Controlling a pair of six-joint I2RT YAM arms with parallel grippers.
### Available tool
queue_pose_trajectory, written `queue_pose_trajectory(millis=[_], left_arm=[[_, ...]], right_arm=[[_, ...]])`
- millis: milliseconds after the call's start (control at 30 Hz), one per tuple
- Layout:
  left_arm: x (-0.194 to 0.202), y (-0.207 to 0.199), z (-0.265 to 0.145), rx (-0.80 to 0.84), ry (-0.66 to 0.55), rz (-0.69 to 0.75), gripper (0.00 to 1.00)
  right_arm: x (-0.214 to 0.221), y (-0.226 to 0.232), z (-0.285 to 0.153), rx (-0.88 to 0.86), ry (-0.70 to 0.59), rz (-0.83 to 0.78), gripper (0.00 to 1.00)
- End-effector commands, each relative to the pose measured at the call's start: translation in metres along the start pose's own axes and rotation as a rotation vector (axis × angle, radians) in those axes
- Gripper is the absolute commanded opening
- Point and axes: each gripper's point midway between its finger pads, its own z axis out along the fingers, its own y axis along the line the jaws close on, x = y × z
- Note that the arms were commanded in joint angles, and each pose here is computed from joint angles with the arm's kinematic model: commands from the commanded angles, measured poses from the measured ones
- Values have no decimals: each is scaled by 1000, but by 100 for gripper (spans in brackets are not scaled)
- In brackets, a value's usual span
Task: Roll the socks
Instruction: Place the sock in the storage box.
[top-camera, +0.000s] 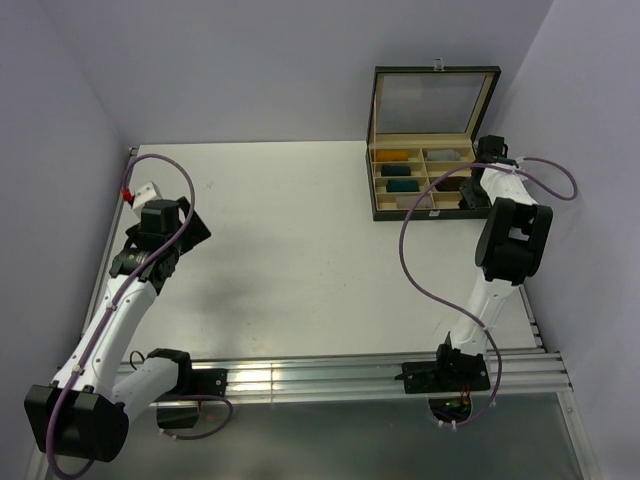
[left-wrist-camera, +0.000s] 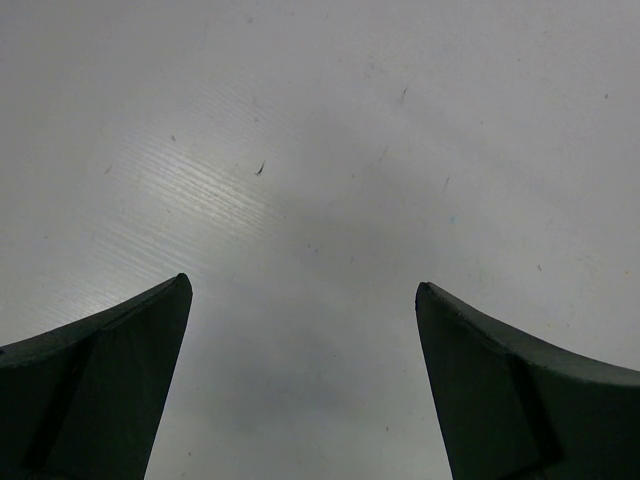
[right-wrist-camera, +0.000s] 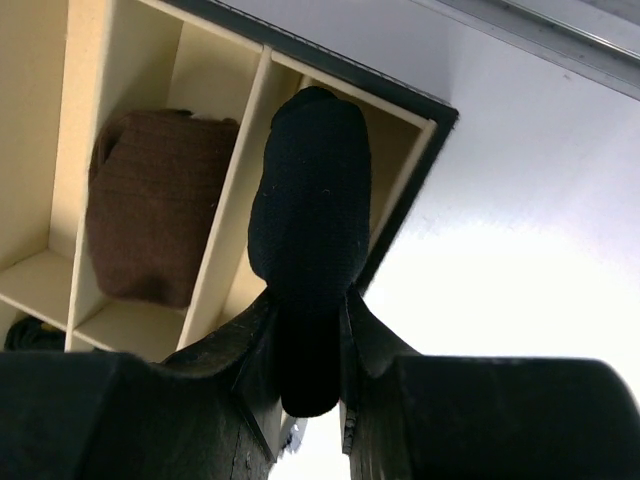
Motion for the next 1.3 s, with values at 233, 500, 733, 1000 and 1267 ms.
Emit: queue_pose_trajectory(millis=[233,500,733,1000,1267], left_arm=[[-6,-8,0,31,-20,10,99],[-6,-8,1,34,-20,12,99],[-6,-8,0,37,-21,12,99],[-6,-8,-1,41,-22,11,99],[-8,-9,-4,53,-28,6,99]], right_arm=[[0,10,21,20,-25,-12,6],[18,16,31,32,-1,-43,24],[27,16,33,44,18,-57,41],[31,9,29,57,25,-91,48],[32,8,10,76,-3,-135,50]])
